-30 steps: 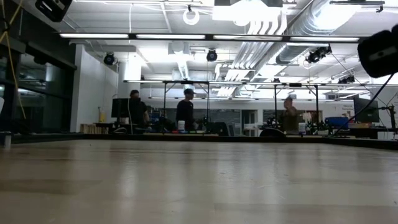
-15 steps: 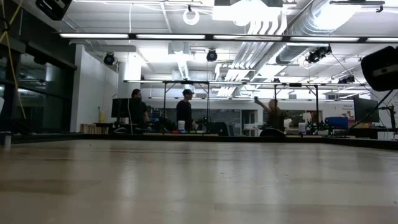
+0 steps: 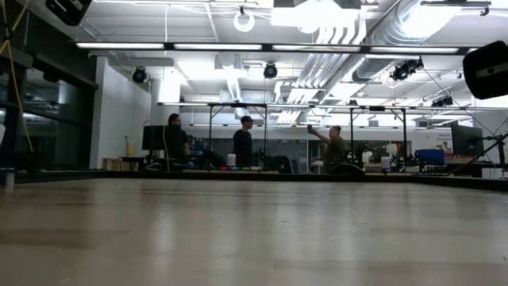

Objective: Nest bowls inside each other
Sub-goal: Return to Home Position

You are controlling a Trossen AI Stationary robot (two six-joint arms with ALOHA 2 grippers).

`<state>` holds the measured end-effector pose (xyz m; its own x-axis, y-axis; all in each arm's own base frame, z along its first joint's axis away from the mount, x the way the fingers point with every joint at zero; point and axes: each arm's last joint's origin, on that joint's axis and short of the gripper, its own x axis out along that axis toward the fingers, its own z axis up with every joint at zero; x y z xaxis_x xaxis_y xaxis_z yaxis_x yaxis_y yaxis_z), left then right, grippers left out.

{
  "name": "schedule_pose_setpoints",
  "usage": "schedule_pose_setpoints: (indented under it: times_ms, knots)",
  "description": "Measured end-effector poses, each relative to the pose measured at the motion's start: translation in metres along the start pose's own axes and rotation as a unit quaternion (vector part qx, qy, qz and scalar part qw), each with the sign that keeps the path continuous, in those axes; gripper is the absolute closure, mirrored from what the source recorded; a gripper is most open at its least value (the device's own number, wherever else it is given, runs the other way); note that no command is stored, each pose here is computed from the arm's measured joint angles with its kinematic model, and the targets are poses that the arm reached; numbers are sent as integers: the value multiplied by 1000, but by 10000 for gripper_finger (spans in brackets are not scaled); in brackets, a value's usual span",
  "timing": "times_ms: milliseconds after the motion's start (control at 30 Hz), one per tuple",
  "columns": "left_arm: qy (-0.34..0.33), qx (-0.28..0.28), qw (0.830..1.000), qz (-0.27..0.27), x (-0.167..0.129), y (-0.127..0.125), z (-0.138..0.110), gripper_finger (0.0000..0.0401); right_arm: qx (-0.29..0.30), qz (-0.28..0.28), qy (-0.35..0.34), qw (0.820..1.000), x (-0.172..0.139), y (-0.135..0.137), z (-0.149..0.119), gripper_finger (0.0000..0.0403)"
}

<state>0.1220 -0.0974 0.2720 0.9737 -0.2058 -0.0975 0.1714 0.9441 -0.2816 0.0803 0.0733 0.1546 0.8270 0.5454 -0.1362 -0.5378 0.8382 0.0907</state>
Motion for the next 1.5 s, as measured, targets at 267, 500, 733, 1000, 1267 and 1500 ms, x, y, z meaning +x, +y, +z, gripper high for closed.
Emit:
schedule_pose_setpoints:
  times_ms: [267,500,733,1000,1267,1500]
  knots:
    - [0,0,1000,0,0,0,0,352,-29,3,-33,999,-4,0,5,270]
    - [0,0,1000,0,0,0,0,352,-14,-4,-49,999,-7,-1,8,270]
    - [0,1,1000,0,0,0,0,352,0,6,-49,999,-7,0,7,270]
    - [8,32,999,2,0,1,-2,352,120,-99,-91,984,-8,-7,12,270]
    - [40,70,996,-27,0,0,-7,352,331,-460,-289,772,-24,-27,12,270]
    - [54,113,991,-55,-1,-1,-9,352,263,-555,-280,738,-29,-28,11,270]
